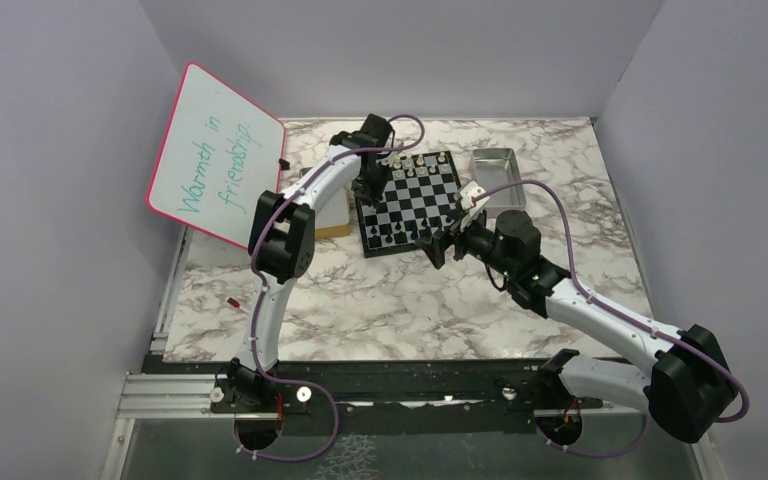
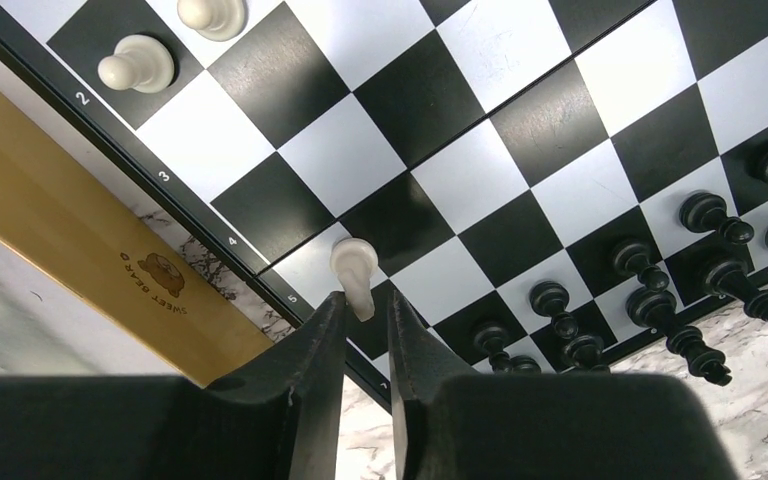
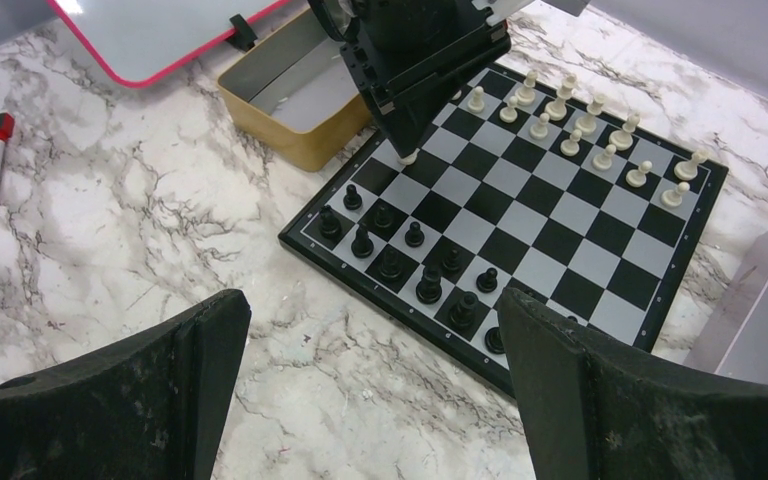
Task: Set up the chess pieces on the board
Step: Pick up the chess piece from the chessboard.
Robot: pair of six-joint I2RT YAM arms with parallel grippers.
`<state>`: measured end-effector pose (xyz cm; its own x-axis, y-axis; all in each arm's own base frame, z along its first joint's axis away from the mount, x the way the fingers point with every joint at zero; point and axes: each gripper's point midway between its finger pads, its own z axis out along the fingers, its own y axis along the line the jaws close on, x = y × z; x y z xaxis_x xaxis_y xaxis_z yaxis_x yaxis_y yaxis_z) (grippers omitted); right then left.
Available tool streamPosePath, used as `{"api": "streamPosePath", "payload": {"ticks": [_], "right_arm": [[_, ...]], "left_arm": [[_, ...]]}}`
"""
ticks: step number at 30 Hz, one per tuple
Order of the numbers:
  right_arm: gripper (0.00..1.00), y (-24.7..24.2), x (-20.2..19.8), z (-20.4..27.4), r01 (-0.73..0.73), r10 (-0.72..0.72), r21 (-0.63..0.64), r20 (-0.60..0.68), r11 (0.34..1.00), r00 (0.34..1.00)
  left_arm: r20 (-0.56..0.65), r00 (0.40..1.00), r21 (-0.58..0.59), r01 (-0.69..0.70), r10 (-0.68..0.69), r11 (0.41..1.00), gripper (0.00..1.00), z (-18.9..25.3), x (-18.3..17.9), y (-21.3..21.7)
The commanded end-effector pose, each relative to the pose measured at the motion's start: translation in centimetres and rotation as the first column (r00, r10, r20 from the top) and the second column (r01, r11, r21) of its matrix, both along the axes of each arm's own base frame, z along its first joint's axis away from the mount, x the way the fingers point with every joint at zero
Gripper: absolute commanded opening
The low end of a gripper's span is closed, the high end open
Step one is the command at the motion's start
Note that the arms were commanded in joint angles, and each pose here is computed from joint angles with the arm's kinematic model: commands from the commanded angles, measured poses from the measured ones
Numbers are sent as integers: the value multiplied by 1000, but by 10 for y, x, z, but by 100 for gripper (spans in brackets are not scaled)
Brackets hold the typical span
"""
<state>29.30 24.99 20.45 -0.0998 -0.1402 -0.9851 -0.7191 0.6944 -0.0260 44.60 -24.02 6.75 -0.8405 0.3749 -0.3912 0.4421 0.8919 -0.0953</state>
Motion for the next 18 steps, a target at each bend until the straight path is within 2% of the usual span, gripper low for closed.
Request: {"api": "streamPosePath", "payload": {"ticks": [1, 10, 18], "right_arm": [[100, -2, -2, 2, 1, -1, -2, 22, 1000, 1000], [100, -1, -3, 2, -4, 4, -2, 22, 1000, 1000], [100, -1, -3, 0, -8, 8, -4, 20, 1000, 1000]], "left_arm": [[55, 998, 3, -11, 10, 1000, 20, 14, 9, -4], [80, 997, 17, -16, 15, 1000, 6, 20, 10, -3], [127, 992, -40, -11, 16, 999, 5, 44, 14, -12]]}}
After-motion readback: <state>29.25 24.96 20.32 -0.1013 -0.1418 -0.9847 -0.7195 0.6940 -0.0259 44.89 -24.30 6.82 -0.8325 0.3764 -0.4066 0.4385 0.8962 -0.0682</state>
